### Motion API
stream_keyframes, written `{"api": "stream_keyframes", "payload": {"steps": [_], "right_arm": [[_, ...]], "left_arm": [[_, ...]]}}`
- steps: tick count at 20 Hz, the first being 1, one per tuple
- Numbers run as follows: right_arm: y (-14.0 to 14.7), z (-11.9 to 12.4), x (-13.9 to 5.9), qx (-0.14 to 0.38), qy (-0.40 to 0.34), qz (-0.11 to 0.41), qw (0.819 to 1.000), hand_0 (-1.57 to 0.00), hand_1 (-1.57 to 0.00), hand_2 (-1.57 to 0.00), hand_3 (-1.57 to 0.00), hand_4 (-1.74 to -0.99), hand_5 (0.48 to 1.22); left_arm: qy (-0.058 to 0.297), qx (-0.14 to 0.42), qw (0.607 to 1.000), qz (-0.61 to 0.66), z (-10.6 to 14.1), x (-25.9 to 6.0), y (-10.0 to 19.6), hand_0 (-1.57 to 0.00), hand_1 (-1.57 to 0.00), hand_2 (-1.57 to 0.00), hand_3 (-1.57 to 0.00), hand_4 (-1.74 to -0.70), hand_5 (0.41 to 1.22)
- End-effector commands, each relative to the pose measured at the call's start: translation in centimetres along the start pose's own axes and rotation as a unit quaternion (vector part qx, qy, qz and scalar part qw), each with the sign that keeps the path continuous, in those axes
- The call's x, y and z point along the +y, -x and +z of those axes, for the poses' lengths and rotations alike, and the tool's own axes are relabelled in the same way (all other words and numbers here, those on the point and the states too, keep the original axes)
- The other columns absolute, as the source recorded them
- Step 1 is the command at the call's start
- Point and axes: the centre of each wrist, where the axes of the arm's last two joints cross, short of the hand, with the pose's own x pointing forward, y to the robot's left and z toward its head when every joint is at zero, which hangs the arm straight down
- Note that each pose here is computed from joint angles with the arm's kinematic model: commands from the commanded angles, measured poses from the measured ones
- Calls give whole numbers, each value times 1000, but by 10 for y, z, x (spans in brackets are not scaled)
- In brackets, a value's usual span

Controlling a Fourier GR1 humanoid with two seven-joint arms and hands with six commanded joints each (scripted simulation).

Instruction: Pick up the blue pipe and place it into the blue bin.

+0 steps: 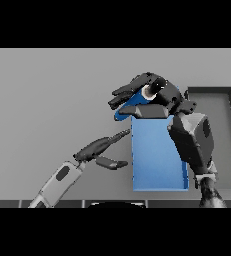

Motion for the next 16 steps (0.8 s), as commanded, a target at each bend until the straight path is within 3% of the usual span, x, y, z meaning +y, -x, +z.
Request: {"api": "stream_keyframes", "payload": {"steps": [1, 5, 7, 10, 16], "right_arm": [[-10, -4, -6, -6, 20, 6, 1000, -1571, -1571, -1571, -1571, -1727, 1113], [-20, -1, -56, 18, 138, 35, 990, -1571, -1571, -1571, -1571, -1735, 1131], [-10, 12, -79, 57, 189, 50, 979, -1571, -1571, -1571, -1571, -1737, 1135], [23, 44, -102, 111, 258, 21, 960, -1571, -1571, -1571, -1571, -1739, 1120], [85, 92, -100, 224, 335, -26, 915, -1571, -1571, -1571, -1571, -1741, 1120]], "left_arm": [[2, -5, 1000, -1, 0, -1, 0, 0, 0, 1, 0, -907, 499], [5, -6, 1000, 7, 1, 0, -2, 1, 1, 1, 1, -907, 491], [1, 3, 1000, 7, 1, 0, 4, 1, 1, 1, 1, -911, 487], [-3, 4, 1000, 10, 3, 2, 3, 1, 1, 1, 1, -902, 489], [-1, 13, 1000, 13, 1, 2, 2, 1, 1, 1, 1, -888, 473]]}}
